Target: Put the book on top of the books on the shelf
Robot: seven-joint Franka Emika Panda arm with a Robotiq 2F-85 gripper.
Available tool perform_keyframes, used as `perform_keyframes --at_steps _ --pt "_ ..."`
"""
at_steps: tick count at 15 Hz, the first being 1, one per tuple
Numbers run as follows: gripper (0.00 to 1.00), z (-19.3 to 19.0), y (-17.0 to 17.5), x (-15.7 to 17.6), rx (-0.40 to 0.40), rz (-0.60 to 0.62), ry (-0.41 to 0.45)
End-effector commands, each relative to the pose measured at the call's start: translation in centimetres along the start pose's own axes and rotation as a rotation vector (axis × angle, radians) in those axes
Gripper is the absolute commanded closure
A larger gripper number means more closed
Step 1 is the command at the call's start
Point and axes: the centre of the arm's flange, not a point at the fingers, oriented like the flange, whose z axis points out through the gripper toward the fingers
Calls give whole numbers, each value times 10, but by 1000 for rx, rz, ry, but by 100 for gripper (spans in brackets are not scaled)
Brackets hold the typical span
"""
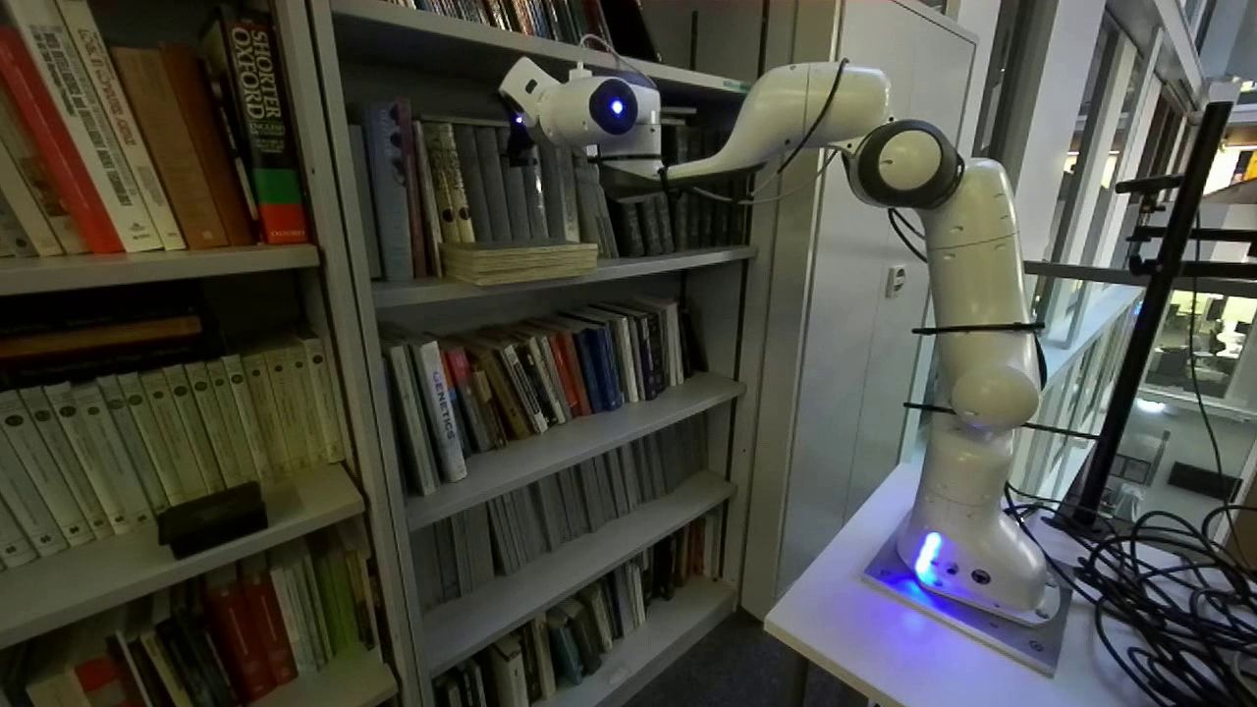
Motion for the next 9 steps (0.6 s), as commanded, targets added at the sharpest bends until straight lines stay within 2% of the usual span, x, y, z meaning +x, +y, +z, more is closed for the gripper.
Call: perform_keyframes --at_steps 1,7,9 --pt "41 -29 -5 -6 21 12 -2" --pt "88 -51 -5 -4 30 25 15" --pt "99 -65 -7 -1 73 51 40"
